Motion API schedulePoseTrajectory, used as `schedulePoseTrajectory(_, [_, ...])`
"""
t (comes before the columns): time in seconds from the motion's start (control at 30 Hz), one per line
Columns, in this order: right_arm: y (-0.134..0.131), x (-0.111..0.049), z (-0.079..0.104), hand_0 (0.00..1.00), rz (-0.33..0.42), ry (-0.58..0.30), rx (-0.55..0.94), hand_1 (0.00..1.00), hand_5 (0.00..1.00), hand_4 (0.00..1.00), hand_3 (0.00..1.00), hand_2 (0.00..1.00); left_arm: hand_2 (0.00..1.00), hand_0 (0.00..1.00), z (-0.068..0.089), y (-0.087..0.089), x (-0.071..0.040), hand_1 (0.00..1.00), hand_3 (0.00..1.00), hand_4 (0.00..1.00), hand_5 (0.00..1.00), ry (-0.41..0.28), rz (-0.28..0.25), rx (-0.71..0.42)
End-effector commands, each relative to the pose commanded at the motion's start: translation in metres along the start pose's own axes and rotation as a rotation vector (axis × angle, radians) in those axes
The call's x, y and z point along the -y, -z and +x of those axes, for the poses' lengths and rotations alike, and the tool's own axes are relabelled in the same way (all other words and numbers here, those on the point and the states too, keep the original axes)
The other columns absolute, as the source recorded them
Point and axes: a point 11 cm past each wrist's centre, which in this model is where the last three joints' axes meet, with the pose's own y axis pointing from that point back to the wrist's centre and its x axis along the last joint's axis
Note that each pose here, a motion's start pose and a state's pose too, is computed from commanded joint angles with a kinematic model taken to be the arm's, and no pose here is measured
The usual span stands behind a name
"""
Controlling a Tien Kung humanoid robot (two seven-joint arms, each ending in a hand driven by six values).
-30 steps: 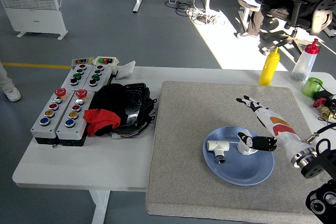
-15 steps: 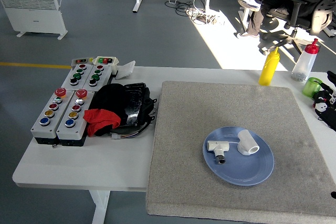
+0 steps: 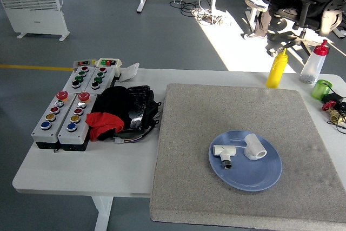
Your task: Pick pipe place plate twice
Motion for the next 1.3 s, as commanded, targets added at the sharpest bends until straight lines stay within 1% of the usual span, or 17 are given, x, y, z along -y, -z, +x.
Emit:
schedulePoseTrajectory(0.13, [-0.006, -0.001, 0.008, 0.846, -0.044, -0.062, 0.136, 0.791, 0.35, 0.493, 0.793, 0.839, 0.708, 0.681, 0.0, 0.0, 0.0, 0.672, 0.65, 0.368, 0.998, -0.001, 0.001, 0.002])
schedulePoseTrajectory(0.17, [-0.007, -0.002, 0.009, 0.857, -0.047, -0.069, 0.142, 0.786, 0.38, 0.498, 0.777, 0.812, 0.708, 0.681, 0.0, 0.001, 0.0, 0.672, 0.65, 0.368, 0.998, -0.001, 0.001, 0.003])
schedulePoseTrajectory(0.33, [-0.01, -0.003, 0.012, 0.857, -0.06, -0.087, 0.156, 0.786, 0.38, 0.498, 0.777, 0.812, 0.708, 0.681, 0.0, 0.002, 0.001, 0.672, 0.65, 0.368, 0.998, -0.001, 0.003, 0.003])
schedulePoseTrajectory(0.53, [-0.011, -0.003, 0.012, 0.859, -0.079, -0.086, 0.202, 0.782, 0.39, 0.5, 0.77, 0.81, 0.709, 0.681, 0.0, 0.001, 0.001, 0.673, 0.649, 0.368, 0.998, 0.001, 0.0, 0.0])
schedulePoseTrajectory(0.57, [-0.012, -0.003, 0.012, 0.843, -0.088, -0.084, 0.22, 0.741, 0.422, 0.493, 0.736, 0.744, 0.709, 0.681, 0.0, 0.0, 0.0, 0.674, 0.649, 0.366, 0.998, 0.001, -0.002, -0.001])
schedulePoseTrajectory(0.63, [-0.014, -0.003, 0.011, 0.843, -0.1, -0.08, 0.237, 0.741, 0.422, 0.493, 0.736, 0.744, 0.709, 0.681, -0.001, -0.001, 0.0, 0.674, 0.649, 0.366, 0.998, 0.003, -0.005, -0.004])
schedulePoseTrajectory(0.83, [-0.014, -0.002, 0.009, 0.844, -0.098, -0.076, 0.243, 0.742, 0.427, 0.493, 0.732, 0.745, 0.709, 0.681, -0.002, -0.003, -0.001, 0.673, 0.649, 0.366, 0.998, 0.006, -0.012, -0.008])
schedulePoseTrajectory(1.07, [-0.015, -0.002, 0.011, 0.834, -0.116, -0.092, 0.268, 0.738, 0.433, 0.49, 0.72, 0.73, 0.709, 0.681, -0.002, -0.004, -0.001, 0.673, 0.649, 0.367, 0.998, 0.007, -0.014, -0.009])
schedulePoseTrajectory(1.3, [-0.012, -0.002, 0.012, 0.835, -0.104, -0.098, 0.277, 0.733, 0.436, 0.489, 0.716, 0.733, 0.709, 0.681, -0.002, -0.005, -0.002, 0.673, 0.65, 0.367, 0.998, 0.007, -0.015, -0.007])
